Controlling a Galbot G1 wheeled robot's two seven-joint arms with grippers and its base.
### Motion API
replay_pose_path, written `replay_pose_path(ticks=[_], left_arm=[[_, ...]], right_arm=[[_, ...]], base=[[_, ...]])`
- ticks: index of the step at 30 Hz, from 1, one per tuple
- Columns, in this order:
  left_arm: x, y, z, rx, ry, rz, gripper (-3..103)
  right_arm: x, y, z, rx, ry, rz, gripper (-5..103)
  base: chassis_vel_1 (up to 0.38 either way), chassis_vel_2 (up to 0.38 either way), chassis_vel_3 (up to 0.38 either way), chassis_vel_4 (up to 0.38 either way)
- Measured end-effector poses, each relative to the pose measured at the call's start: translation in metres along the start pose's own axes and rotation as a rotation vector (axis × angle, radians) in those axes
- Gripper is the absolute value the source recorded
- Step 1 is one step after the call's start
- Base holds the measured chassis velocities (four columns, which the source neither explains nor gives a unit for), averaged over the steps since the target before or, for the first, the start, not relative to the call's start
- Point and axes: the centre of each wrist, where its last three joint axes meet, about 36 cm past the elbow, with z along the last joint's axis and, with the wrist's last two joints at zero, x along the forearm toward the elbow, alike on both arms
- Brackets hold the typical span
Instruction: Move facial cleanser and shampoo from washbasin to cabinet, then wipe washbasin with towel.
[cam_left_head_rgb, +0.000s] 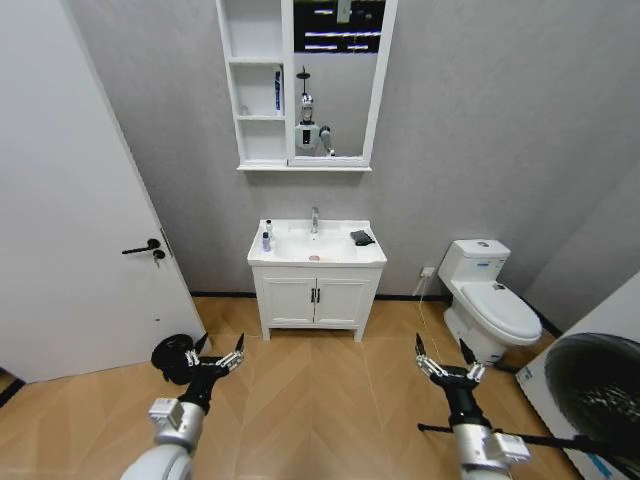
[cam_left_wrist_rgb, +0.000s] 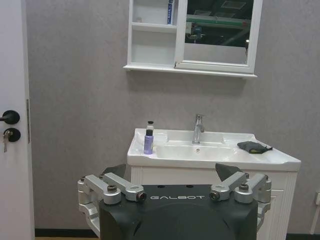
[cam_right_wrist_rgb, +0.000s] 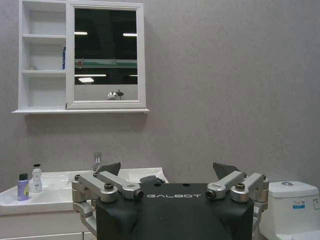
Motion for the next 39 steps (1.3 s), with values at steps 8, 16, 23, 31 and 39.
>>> replay_pose_path(ticks=[8,16,23,31,39], left_arm=[[-0.003,0.001,0.005,0.002,0.011,-0.003,98],[-0.002,0.000,0.005,0.011,0.008,-0.006,98],[-0.003,-0.004,0.007,0.021,0.011,-0.009,98],[-0.003,-0.007,0.009,0.019,0.016,-0.001,98],[-0.003,-0.008,0.012,0.017,0.023,0.001,98]], right_arm=[[-0.002,0.005,-0.004,-0.007,-0.010,0.000,100],[0.001,0.005,-0.003,-0.005,-0.002,0.003,100],[0.001,0.006,-0.003,-0.005,-0.003,0.003,100],[0.001,0.007,-0.003,-0.008,-0.009,0.000,100],[0.000,0.009,-0.001,-0.013,-0.013,-0.005,100]], base=[[0.000,0.000,0.000,0.000],[0.000,0.000,0.000,0.000],[0.000,0.000,0.000,0.000],[0.000,0.000,0.000,0.000],[-0.017,0.013,0.013,-0.009]])
